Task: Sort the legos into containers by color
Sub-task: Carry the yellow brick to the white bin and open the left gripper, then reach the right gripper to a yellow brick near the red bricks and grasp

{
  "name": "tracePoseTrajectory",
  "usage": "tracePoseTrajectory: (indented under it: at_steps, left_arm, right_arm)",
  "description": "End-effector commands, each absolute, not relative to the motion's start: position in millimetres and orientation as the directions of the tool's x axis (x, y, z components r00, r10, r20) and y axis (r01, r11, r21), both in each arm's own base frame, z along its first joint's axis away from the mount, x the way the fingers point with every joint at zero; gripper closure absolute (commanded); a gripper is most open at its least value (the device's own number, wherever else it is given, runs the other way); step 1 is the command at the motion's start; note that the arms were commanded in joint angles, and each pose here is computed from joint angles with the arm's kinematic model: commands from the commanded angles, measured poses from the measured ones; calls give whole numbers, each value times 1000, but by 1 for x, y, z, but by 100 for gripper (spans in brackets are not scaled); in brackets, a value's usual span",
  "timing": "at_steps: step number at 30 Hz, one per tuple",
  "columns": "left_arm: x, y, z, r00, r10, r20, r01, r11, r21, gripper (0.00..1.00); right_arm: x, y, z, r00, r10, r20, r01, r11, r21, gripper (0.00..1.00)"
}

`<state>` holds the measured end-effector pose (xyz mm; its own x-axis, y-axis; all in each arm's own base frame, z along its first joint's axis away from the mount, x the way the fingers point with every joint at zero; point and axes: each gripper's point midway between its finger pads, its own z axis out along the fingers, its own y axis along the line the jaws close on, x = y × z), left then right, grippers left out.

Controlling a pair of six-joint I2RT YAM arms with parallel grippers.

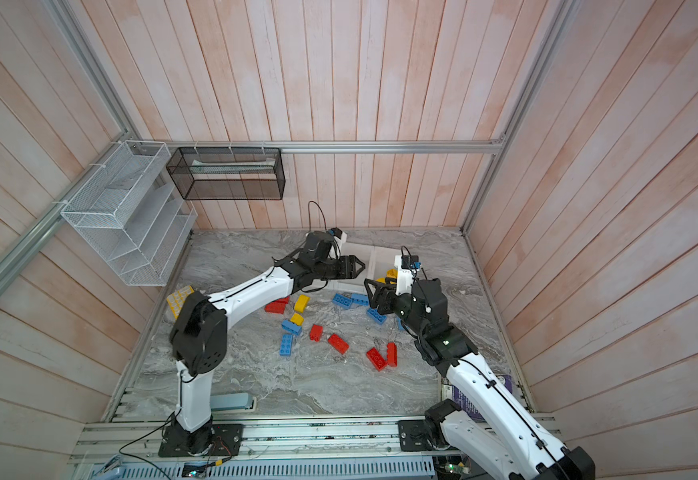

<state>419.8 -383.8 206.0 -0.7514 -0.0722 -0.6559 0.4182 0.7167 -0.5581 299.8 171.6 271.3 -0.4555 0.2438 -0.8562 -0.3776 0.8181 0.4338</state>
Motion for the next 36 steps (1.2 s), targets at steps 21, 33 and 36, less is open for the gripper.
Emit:
tracePoseTrajectory:
  at_steps: [21, 33, 36]
  left_arm:
    - [270, -148, 276, -502, -282, -818, 123, 913, -390, 27]
    - [244, -110, 272, -477, -235, -847, 77, 949, -307, 25]
    - [242, -107, 270, -475, -230, -850, 78, 950, -301, 25]
  right_arm:
    - [329, 357, 145, -748, 1, -664, -314, 880, 355, 30]
    - [358, 403, 84, -800, -54, -598, -261, 928, 265, 31]
    - [364, 403, 69, -818, -37, -575, -211, 948, 239, 31]
